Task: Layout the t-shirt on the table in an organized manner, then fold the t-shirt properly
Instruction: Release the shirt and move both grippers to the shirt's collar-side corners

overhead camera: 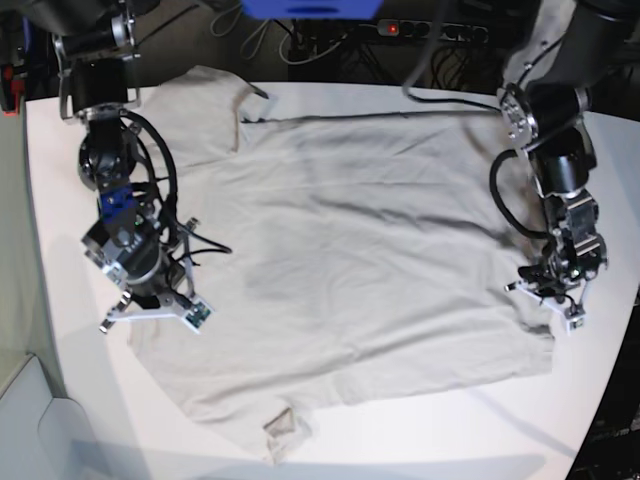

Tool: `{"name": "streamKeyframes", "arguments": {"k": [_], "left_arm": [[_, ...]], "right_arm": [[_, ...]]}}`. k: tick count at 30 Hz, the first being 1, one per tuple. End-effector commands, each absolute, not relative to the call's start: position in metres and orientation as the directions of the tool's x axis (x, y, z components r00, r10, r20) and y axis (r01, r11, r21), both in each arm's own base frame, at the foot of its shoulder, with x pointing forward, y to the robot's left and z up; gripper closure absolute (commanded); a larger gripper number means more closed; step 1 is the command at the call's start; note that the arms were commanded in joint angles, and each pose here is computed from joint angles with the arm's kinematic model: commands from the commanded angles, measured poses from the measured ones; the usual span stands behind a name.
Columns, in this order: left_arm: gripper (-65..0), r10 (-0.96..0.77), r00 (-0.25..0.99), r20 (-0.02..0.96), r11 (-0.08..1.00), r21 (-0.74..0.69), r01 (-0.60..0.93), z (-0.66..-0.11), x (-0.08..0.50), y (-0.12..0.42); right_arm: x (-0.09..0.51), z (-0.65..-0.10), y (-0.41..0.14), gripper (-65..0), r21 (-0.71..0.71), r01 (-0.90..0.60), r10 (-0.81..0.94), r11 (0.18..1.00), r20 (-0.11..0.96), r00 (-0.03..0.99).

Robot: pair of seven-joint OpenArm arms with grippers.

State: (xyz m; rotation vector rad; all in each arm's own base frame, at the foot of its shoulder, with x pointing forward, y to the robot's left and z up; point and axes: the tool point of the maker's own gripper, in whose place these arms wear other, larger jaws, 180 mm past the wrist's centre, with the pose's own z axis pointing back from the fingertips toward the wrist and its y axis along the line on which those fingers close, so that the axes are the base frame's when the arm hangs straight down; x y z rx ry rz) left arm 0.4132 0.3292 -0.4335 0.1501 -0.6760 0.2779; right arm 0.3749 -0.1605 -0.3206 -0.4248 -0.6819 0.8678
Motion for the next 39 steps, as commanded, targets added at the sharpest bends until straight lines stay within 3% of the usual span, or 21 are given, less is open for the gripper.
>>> {"name": "streamKeyframes", "arguments": {"k": [1,6,13,22,24,29,34,39], "left_arm": [[-0.1,0.193,0.777,0.600,0.952,0.076,-0.296,-0.440,0.406,0.336],[-0.1,0.201,0.733,0.650,0.920,0.133,-0.370,-0.432,0.408,0.367],[-0.1,0.204,0.683,0.701,0.917,0.107,-0.383,-0.402,0.437,0.368],[-0.1,0.145,0.551,0.822,0.908,0.112,-0.404,-0.310,0.471,0.377],[-0.3,0.153,0.540,0.828,0.902,0.107,-0.418,-0.293,0.469,0.380],[-0.4,0.363,0.558,0.746,0.868,-0.054,-0.493,-0.298,0.409,0.380],[-1.1,0.382,0.600,0.703,0.907,-0.159,-0.390,-0.317,0.340,0.359],[-11.8,0.456,0.587,0.669,0.881,-0.245,-0.405,-0.327,0.285,0.356]], "right_arm": [[0.381,-0.305,-0.161,0.0,-0.620,-0.519,0.806,0.588,0.396,0.439],[0.373,-0.308,-0.173,0.0,-0.614,-0.502,0.788,0.609,0.398,0.470],[0.361,-0.324,-0.174,0.0,-0.593,-0.526,0.787,0.610,0.378,0.488],[0.352,-0.326,-0.205,-0.2,-0.591,-0.477,0.737,0.650,0.339,0.585],[0.350,-0.326,-0.209,-3.6,-0.592,-0.491,0.745,0.639,0.319,0.586],[0.340,-0.306,-0.230,-13.7,-0.615,-0.431,0.718,0.660,0.348,0.603],[0.318,-0.299,-0.247,-20.9,-0.607,-0.340,0.646,0.718,0.401,0.650],[0.297,-0.304,-0.264,-23.3,-0.566,-0.247,0.552,0.786,0.464,0.693]]}}
